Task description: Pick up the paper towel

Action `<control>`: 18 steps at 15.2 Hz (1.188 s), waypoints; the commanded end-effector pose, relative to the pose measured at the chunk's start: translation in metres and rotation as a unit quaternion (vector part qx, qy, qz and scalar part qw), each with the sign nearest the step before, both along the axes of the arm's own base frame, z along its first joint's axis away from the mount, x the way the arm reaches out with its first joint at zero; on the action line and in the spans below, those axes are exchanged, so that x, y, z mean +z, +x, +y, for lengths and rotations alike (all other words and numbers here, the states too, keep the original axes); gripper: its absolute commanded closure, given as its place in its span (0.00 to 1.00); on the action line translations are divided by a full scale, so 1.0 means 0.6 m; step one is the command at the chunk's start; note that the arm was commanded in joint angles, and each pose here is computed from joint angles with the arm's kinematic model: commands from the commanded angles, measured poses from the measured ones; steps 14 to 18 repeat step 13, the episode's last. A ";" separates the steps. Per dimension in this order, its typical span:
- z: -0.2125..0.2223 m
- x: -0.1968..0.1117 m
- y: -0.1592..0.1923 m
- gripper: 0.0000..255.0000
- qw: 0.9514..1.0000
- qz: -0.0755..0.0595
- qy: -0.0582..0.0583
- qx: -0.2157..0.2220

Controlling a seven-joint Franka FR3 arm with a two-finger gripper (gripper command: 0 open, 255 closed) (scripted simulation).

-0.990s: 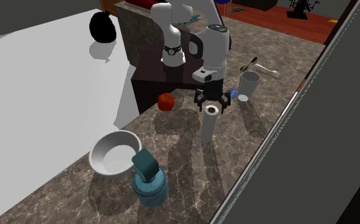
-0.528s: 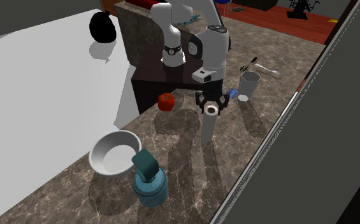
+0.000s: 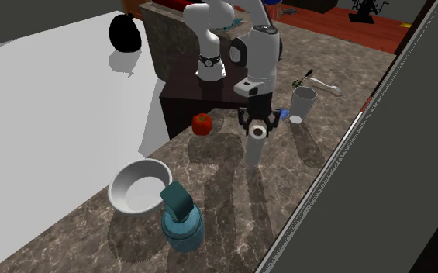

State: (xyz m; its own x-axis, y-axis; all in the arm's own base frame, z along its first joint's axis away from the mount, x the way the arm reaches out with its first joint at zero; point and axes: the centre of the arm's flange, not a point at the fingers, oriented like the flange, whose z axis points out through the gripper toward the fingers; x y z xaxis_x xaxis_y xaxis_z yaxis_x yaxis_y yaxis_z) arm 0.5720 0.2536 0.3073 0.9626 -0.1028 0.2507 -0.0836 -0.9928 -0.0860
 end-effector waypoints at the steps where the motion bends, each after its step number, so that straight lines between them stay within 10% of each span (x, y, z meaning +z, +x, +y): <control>1: 0.001 0.017 0.000 1.00 1.000 0.000 0.000 0.000; 18: 0.001 0.107 0.000 1.00 1.000 0.000 0.000 0.000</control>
